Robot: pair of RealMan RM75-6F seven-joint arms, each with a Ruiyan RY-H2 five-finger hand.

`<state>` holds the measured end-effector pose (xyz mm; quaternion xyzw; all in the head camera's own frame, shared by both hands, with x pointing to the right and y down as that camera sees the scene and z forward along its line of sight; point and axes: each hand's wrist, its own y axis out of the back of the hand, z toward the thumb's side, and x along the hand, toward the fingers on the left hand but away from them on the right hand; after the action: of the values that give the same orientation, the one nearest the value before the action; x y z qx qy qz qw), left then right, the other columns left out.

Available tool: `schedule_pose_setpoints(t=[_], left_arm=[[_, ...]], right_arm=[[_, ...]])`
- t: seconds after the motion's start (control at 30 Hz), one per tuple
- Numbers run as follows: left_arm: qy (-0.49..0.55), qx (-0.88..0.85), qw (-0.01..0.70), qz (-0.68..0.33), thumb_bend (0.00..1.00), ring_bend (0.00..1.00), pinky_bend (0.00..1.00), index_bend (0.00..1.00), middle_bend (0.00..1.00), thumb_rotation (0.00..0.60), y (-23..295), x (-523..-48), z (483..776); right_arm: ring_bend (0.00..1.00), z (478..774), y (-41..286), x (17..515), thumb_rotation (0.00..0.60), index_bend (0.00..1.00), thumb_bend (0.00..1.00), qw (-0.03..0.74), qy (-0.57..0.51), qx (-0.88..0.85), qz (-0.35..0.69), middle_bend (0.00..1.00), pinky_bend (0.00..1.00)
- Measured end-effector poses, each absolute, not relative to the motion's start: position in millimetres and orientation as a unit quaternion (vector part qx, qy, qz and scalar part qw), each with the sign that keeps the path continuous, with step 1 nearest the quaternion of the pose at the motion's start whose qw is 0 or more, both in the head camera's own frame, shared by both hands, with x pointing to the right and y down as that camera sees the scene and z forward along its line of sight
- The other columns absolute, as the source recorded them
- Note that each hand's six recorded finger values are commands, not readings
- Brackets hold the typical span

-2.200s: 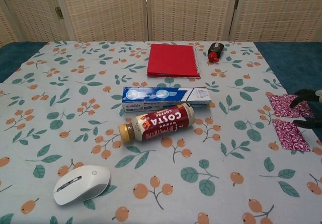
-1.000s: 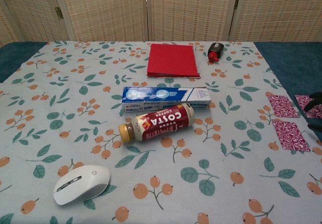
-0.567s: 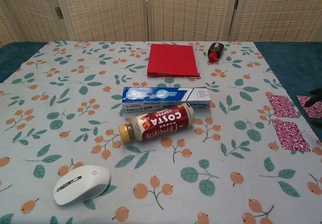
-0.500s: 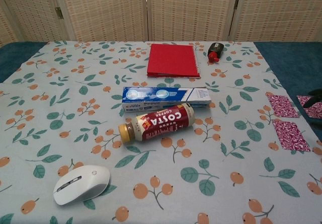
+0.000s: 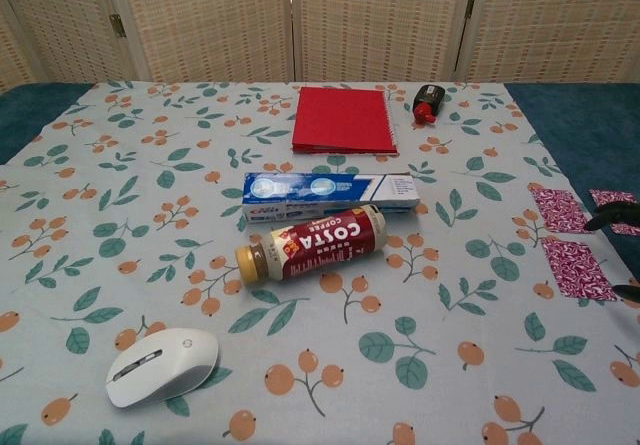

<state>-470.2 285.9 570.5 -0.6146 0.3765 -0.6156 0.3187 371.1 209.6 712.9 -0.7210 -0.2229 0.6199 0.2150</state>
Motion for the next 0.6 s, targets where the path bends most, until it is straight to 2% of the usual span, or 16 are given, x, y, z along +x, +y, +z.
schedule_pose_setpoints(t=[0.6], left_arm=[[0.378, -0.612, 0.309, -0.622, 0.18, 0.04, 0.00, 0.06, 0.00, 0.600, 291.4, -478.0, 570.1]], right_arm=[[0.00, 725.0, 207.1, 362.2, 0.381, 0.12, 0.34, 0.226, -0.207, -0.716, 0.628, 0.02, 0.00]])
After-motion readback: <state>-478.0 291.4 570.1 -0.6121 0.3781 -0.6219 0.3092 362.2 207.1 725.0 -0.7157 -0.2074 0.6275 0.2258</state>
